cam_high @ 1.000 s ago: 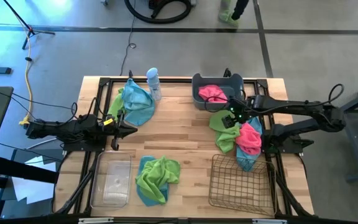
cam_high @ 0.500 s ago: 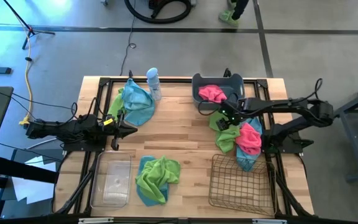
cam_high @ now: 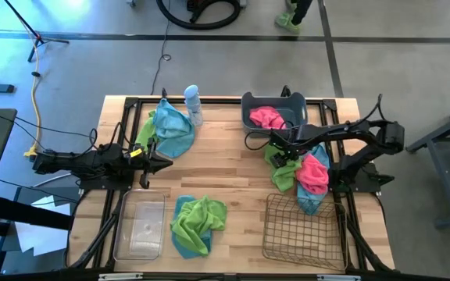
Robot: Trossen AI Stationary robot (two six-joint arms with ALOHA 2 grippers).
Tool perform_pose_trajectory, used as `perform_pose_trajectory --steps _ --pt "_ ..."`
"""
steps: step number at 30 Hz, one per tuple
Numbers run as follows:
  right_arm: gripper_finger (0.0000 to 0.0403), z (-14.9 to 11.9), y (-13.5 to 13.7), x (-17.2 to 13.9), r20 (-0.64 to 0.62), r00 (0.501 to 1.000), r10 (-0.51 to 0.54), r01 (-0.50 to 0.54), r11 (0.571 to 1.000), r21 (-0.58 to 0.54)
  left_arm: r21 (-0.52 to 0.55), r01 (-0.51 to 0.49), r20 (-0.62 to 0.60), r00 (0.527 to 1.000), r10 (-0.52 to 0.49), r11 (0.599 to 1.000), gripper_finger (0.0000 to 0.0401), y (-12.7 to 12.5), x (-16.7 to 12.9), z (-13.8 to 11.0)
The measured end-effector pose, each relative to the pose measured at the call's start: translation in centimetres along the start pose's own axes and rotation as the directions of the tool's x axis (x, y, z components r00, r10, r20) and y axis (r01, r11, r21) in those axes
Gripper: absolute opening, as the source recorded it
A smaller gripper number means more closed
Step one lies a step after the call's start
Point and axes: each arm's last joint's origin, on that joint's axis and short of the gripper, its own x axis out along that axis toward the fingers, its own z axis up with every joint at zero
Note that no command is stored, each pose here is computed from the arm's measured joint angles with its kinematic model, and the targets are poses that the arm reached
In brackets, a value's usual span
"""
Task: Sort microfiber towel by color & place in baskets
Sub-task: Put the top right green microfiber towel into the wire basket
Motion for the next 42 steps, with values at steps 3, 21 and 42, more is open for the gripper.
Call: perform_pose_trajectory --steps 3,21,42 --pt "0.0279 0.1 0.1 0.3 -0.007 1.000 -0.006 0.006 1.000 -0.011 0.000 0.000 0.001 1.000 0.000 1.000 0.0000 0.0 0.0 0.0" --pt "0.0012 0.4 0.4 0.2 -0.008 1.000 0.025 -0.025 0.999 -0.049 0.000 0.000 0.001 1.000 0.000 1.000 0.0000 0.0 0.0 0.0" --pt "0.0006 5.1 4.1 -8.4 0.129 0.972 0.196 -0.158 0.953 -0.259 0.000 0.000 0.000 1.000 0.000 1.000 0.0000 0.0 0.0 0.0"
